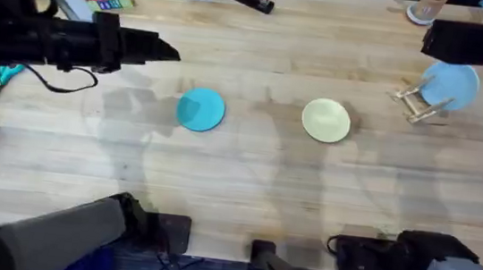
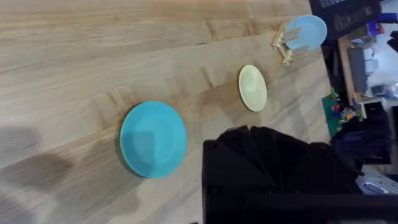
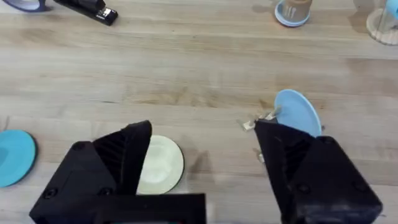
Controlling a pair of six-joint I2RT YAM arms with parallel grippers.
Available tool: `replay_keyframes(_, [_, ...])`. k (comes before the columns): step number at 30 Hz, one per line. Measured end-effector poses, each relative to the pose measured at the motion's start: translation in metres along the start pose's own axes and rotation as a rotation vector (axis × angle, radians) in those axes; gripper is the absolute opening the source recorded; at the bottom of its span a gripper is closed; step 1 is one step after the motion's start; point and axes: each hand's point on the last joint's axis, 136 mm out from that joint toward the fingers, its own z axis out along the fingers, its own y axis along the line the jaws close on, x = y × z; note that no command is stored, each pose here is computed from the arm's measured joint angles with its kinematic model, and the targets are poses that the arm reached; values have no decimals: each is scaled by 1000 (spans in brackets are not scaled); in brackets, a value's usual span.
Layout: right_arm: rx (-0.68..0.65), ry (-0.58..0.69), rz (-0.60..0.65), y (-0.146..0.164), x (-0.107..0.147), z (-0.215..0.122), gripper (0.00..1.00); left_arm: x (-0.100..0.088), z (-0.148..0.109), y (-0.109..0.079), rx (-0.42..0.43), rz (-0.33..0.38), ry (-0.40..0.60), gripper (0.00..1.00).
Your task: Pick up the plates from the table one by one and place each into a slot on the dish rack.
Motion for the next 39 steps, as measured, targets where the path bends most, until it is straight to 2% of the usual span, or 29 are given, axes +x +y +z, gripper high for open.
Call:
replay_keyframes(4, [0,0,0,0,0,0,996,0,4,5,20,-12,10,38])
replay_keyframes(8, [0,0,0,0,0,0,996,0,4,5,23,12,8,38])
replay_keyframes(24, [0,0,0,0,0,0,996,10,3,23,-79,54,65,38])
replay_keyframes(39, [0,1,0,0,0,0,996,14,3,26,-101,48,86,38])
